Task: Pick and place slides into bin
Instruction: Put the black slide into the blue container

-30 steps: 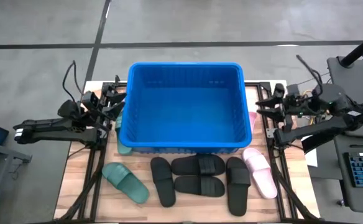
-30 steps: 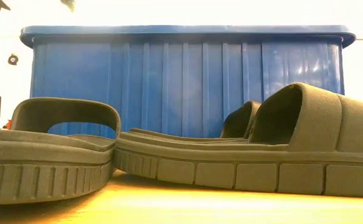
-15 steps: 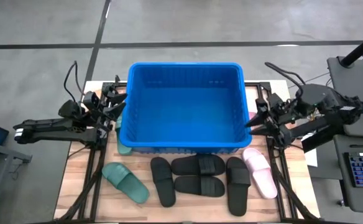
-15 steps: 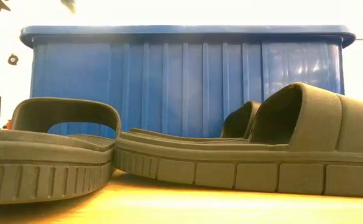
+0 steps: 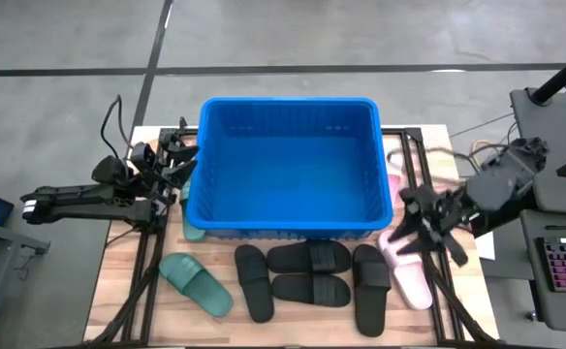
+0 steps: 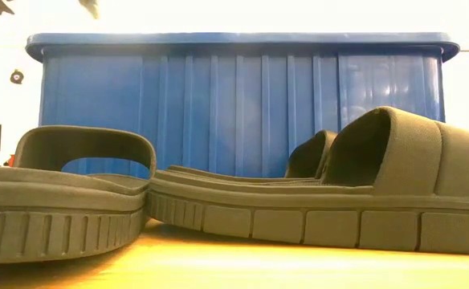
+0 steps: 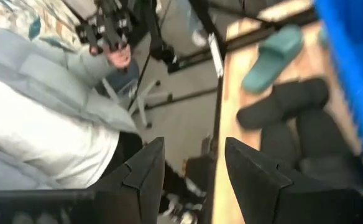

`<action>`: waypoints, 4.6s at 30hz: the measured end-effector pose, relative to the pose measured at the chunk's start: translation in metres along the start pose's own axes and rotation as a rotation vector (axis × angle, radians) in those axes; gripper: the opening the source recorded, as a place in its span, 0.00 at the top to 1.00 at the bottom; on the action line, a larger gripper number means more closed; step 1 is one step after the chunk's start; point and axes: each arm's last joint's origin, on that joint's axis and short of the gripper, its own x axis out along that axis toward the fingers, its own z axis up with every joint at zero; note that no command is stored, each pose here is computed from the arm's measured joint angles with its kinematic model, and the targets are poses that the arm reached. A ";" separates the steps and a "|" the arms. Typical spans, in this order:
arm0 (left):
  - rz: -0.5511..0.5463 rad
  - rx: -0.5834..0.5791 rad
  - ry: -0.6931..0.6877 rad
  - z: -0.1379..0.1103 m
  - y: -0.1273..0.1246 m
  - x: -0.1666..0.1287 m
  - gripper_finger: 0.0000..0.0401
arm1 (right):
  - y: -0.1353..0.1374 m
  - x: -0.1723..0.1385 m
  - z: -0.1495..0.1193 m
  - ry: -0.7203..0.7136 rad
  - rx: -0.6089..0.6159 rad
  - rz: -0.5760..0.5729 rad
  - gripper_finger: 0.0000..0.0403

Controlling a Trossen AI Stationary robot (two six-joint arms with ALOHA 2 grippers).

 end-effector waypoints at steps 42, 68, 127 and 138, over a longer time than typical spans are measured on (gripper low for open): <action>0.085 0.005 0.024 -0.009 0.004 0.006 0.54 | 0.013 0.179 -0.137 0.655 0.082 -0.639 0.60; 0.051 0.013 0.027 -0.008 0.003 0.005 0.54 | -0.022 0.227 -0.180 0.602 -0.037 -1.058 0.60; 0.039 0.015 0.064 -0.017 0.005 0.006 0.54 | -0.066 0.229 -0.212 0.636 0.027 -1.166 0.93; 0.041 0.015 0.073 -0.019 0.005 0.007 0.54 | -0.037 0.231 -0.188 0.629 0.077 -1.088 0.97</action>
